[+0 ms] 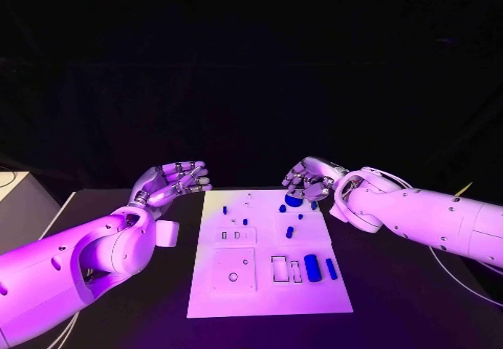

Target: Assemble the parts on the task board

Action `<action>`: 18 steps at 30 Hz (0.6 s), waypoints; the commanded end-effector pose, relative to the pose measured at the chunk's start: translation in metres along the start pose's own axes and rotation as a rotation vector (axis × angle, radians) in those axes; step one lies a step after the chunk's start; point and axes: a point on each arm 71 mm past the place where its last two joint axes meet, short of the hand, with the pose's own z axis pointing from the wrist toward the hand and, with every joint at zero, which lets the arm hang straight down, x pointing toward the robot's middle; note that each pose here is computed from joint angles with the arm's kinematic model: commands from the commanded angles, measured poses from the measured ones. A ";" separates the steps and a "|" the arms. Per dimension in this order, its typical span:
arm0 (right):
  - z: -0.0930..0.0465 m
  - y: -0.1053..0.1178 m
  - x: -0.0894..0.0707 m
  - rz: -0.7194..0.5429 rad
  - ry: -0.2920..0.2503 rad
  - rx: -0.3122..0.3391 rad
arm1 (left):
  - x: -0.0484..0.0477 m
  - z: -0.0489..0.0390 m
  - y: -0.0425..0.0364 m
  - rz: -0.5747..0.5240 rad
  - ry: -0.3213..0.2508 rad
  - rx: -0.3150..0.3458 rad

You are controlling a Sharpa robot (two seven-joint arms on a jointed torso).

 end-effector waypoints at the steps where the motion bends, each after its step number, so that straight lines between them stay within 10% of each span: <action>1: 0.001 -0.002 0.005 -0.228 0.071 0.055 | 0.0056 -0.0024 -0.0047 -0.014 0.039 0.010; 18: 0.007 0.005 0.012 -0.430 0.089 0.098 | 0.0109 -0.0099 -0.0224 -0.023 0.064 0.032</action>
